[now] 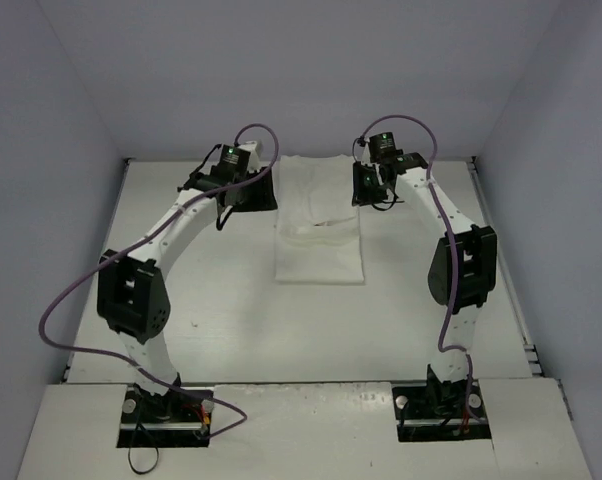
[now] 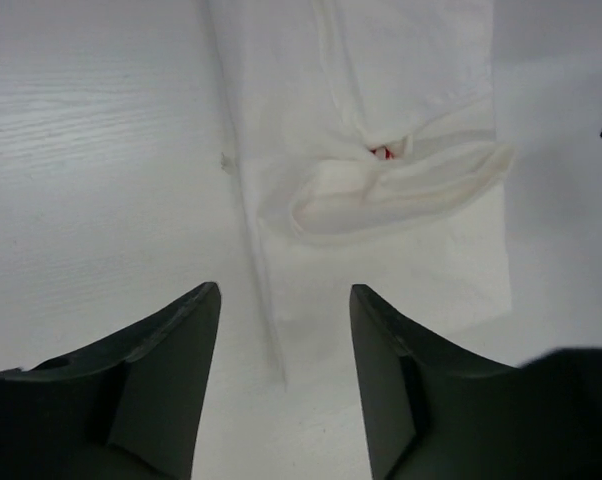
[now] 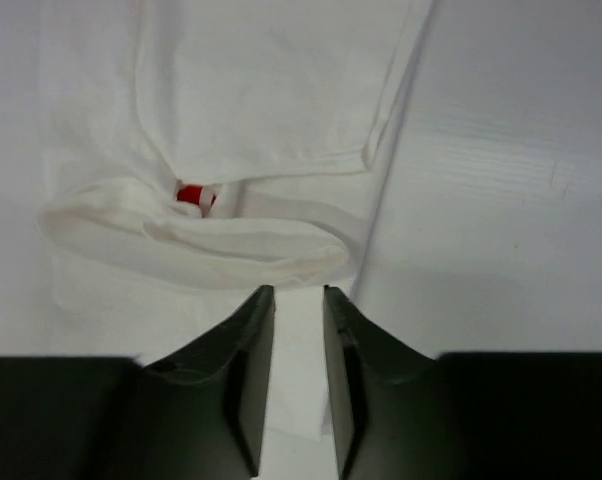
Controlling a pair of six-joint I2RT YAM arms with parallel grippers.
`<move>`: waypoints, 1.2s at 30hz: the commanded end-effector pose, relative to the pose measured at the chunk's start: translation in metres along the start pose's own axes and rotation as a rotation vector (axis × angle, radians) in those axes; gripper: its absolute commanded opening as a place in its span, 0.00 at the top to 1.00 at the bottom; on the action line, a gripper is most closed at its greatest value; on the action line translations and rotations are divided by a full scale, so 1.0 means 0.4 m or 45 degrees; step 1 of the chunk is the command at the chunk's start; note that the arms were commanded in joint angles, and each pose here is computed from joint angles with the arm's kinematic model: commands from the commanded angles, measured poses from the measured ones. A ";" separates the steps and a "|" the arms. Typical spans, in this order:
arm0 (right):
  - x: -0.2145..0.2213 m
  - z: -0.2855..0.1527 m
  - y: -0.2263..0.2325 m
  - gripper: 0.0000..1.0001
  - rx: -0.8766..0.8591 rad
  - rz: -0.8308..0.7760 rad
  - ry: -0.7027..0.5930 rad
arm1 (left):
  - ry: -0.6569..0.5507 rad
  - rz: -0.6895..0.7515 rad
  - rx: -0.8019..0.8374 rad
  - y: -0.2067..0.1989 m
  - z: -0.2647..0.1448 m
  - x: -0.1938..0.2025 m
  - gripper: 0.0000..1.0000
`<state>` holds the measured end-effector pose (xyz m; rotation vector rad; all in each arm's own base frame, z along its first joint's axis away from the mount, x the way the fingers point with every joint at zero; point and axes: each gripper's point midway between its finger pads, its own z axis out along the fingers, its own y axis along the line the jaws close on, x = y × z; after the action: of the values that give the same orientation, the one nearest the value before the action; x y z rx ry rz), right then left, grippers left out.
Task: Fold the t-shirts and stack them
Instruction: Fold the folded rectangular tshirt in 1/3 of the way, then grab one side of the 2/3 rectangular tshirt with both arms
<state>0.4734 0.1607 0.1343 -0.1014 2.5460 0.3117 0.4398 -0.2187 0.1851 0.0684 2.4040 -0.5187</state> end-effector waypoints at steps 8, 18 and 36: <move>0.146 0.018 0.125 0.91 -0.459 -0.272 0.192 | 0.004 0.132 0.191 -0.133 0.064 0.112 0.97; 0.195 0.118 0.126 0.92 -0.538 -0.277 0.302 | 0.086 0.209 0.226 -0.139 0.211 0.115 0.98; -0.083 -0.031 -0.054 0.50 0.092 -0.010 -0.159 | -0.144 0.057 0.040 -0.050 0.092 -0.026 0.27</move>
<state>0.5076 0.1633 0.0816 -0.2795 2.5734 0.3997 0.4893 -0.2485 0.1041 0.1300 2.4148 -0.4988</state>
